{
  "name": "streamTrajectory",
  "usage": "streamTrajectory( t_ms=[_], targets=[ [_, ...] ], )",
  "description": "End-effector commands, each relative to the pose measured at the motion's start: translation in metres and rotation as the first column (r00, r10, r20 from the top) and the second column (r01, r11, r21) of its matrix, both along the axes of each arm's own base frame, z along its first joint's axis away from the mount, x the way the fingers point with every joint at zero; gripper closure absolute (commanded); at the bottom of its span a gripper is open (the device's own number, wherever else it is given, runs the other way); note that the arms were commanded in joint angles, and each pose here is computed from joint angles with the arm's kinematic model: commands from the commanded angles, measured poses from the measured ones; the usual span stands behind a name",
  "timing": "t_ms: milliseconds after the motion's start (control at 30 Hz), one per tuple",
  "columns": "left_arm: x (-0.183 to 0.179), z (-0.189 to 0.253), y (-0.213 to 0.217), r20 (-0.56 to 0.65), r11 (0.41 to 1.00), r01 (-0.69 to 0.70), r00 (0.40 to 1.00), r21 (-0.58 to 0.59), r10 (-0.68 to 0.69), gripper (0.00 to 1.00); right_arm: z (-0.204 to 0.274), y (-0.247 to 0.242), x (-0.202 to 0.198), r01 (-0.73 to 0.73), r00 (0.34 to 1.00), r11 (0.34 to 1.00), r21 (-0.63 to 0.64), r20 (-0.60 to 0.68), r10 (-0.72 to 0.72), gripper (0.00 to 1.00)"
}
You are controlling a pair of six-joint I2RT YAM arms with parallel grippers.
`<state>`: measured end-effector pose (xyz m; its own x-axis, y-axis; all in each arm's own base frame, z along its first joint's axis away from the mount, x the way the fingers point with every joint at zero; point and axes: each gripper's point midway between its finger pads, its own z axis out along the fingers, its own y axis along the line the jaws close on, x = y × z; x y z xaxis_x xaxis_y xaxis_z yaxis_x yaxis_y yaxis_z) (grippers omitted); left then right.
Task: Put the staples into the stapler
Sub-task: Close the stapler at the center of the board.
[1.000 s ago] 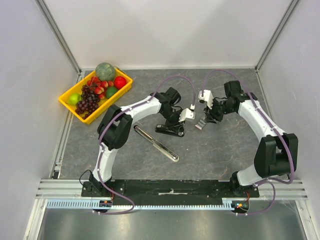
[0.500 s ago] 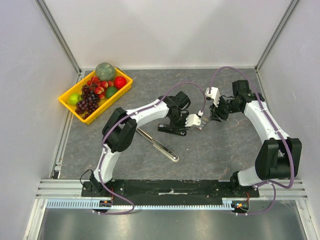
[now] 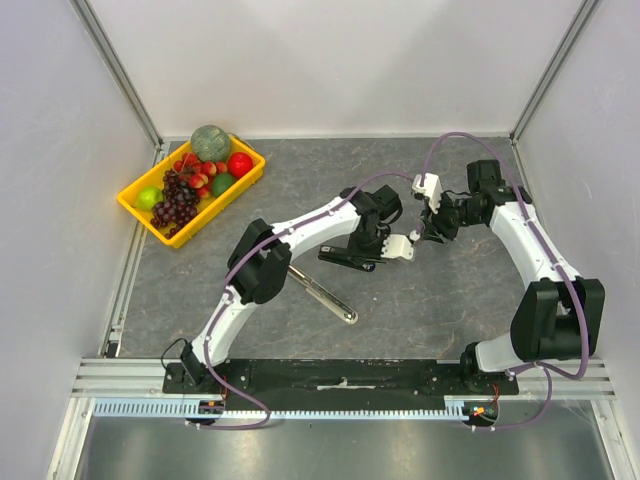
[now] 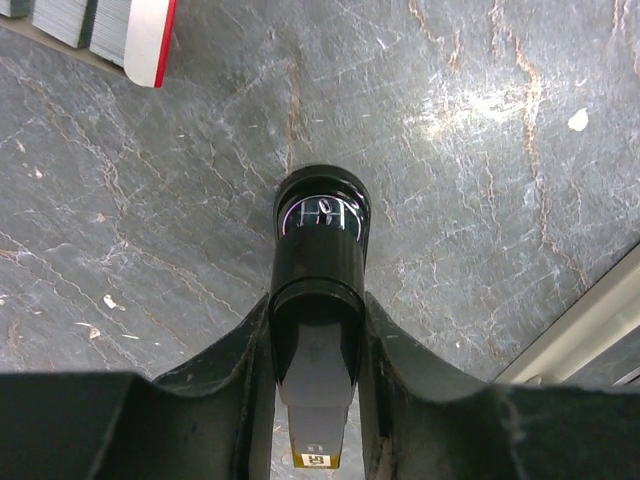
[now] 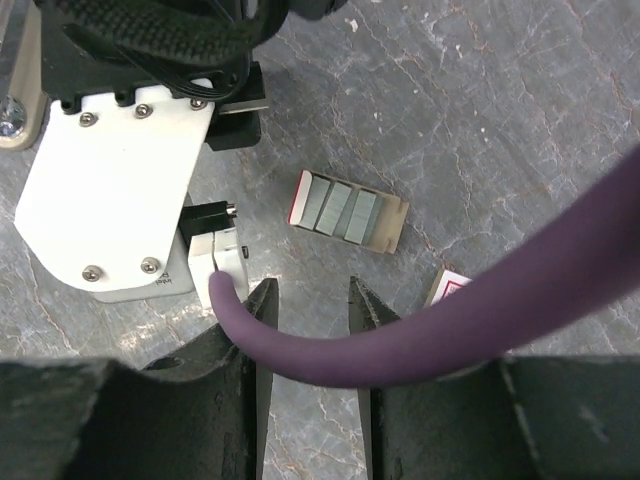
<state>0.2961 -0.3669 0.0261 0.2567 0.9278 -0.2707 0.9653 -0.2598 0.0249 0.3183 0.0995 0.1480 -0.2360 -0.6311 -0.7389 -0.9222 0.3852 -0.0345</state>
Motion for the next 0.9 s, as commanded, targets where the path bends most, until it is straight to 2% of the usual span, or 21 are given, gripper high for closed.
streamTrajectory(
  t_ms=[0,167,300,433,500,667,700,867],
  targets=[
    [-0.044,-0.087,0.073,-0.146,0.892,0.146,0.985,0.427,-0.092,0.98,0.023,0.005,0.003,-0.008,0.998,0.999,0.035,0.060,0.006,0.59],
    [-0.054,-0.088,0.080,-0.125,0.847,0.149,0.987,0.510,-0.099,0.98,0.027,0.005,0.002,-0.009,0.997,0.999,0.041,0.077,0.006,0.59],
    [-0.057,-0.087,0.066,-0.101,0.877,0.108,0.993,0.469,-0.069,0.98,0.032,0.004,0.001,-0.006,0.996,0.999,0.047,0.092,0.001,0.59],
    [-0.054,-0.065,0.038,-0.092,0.949,0.067,0.995,0.307,-0.041,0.70,0.039,0.002,0.000,-0.002,0.994,0.998,0.057,0.109,-0.004,0.59],
    [-0.049,-0.046,0.029,-0.085,0.971,0.045,0.996,0.236,-0.026,0.61,0.046,-0.009,0.002,0.032,0.992,0.997,0.069,0.121,-0.041,0.58],
    [-0.052,-0.017,0.019,-0.123,0.994,0.027,0.992,0.107,-0.014,0.45,0.065,-0.022,-0.001,0.066,0.981,0.994,0.082,0.176,-0.079,0.56],
    [-0.050,-0.014,0.016,-0.122,0.996,0.023,0.992,0.087,-0.012,0.32,0.067,-0.023,-0.002,0.067,0.980,0.994,0.086,0.182,-0.082,0.55],
    [-0.030,-0.005,0.015,-0.122,0.999,-0.036,0.992,0.009,0.037,0.31,0.076,-0.031,-0.003,0.088,0.972,0.992,0.094,0.209,-0.106,0.54]
  ],
)
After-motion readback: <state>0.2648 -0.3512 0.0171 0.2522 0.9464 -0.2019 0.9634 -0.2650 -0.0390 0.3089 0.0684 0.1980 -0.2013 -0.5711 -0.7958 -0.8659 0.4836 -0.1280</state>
